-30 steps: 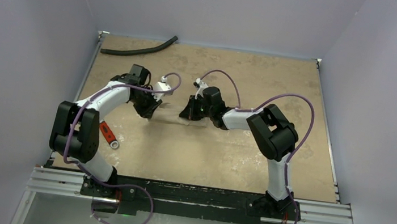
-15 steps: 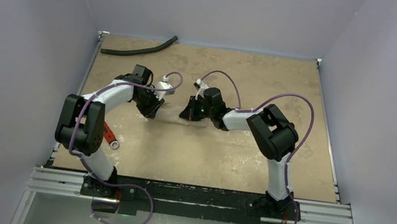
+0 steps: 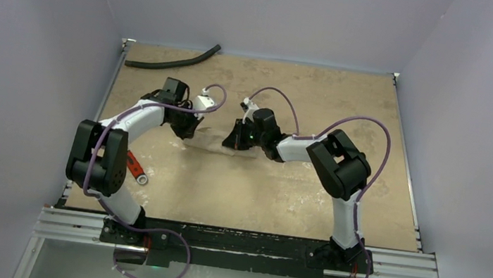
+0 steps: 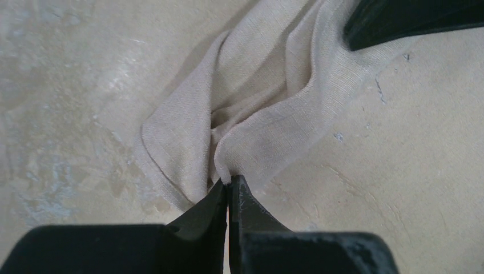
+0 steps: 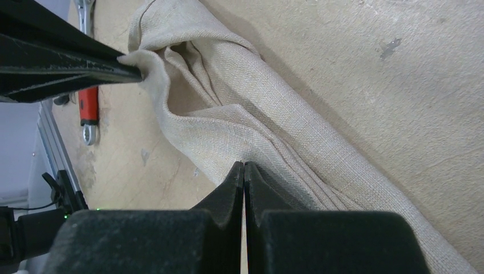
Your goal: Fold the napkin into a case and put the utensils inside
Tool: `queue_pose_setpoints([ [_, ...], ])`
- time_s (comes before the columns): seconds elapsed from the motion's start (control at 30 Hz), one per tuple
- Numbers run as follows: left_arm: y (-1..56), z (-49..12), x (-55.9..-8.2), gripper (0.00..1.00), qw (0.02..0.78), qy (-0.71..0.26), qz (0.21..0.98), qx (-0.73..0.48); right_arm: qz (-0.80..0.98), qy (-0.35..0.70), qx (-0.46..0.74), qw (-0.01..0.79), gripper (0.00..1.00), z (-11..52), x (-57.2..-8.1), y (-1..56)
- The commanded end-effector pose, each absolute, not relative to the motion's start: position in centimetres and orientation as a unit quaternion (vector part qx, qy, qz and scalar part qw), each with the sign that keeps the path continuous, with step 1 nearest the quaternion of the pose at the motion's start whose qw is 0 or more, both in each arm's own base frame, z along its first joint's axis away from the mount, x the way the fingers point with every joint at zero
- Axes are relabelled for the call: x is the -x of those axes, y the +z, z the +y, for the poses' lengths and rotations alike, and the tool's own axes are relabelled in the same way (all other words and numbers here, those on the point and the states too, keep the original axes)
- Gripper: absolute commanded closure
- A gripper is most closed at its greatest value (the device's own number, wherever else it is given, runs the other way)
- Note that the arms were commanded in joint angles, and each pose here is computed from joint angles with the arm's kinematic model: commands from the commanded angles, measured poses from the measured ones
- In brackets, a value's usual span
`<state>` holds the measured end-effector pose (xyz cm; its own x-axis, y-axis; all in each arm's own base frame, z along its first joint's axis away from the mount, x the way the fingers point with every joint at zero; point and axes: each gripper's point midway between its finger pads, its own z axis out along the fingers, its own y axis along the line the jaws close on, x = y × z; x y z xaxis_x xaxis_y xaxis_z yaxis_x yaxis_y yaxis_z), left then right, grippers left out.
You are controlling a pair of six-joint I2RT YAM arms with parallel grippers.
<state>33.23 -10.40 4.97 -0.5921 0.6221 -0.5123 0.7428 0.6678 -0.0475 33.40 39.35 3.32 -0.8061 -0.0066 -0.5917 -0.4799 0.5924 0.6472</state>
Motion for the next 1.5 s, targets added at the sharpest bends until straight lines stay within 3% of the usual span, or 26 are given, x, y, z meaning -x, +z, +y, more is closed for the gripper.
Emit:
queue_pose_setpoints([
  [0.0, 7.8, -10.3, -36.0, 1.0, 0.312, -0.099, 0.868, -0.374, 0.816, 0.456, 0.156, 0.319, 1.0, 40.3, -34.1, 7.9],
  [0.33, 6.8, -10.3, -36.7, 1.0, 0.314, -0.094, 0.877, -0.352, 0.788, 0.488, 0.163, 0.339, 1.0, 41.5, -34.0, 11.9],
  [0.63, 5.7, -11.0, -37.0, 1.0, 0.313, -0.113, 0.888, -0.317, 0.775, 0.513, 0.181, 0.322, 1.0, 44.6, -33.0, 11.2],
  [1.0, 5.6, -10.5, -37.2, 1.0, 0.314, -0.1, 0.892, -0.309, 0.781, 0.506, 0.176, 0.321, 1.0, 46.8, -37.1, 9.6],
  [1.47, 4.7, -10.5, -38.5, 1.0, 0.32, -0.099, 0.908, -0.251, 0.745, 0.538, 0.185, 0.347, 1.0, 47.3, -35.5, 11.6],
])
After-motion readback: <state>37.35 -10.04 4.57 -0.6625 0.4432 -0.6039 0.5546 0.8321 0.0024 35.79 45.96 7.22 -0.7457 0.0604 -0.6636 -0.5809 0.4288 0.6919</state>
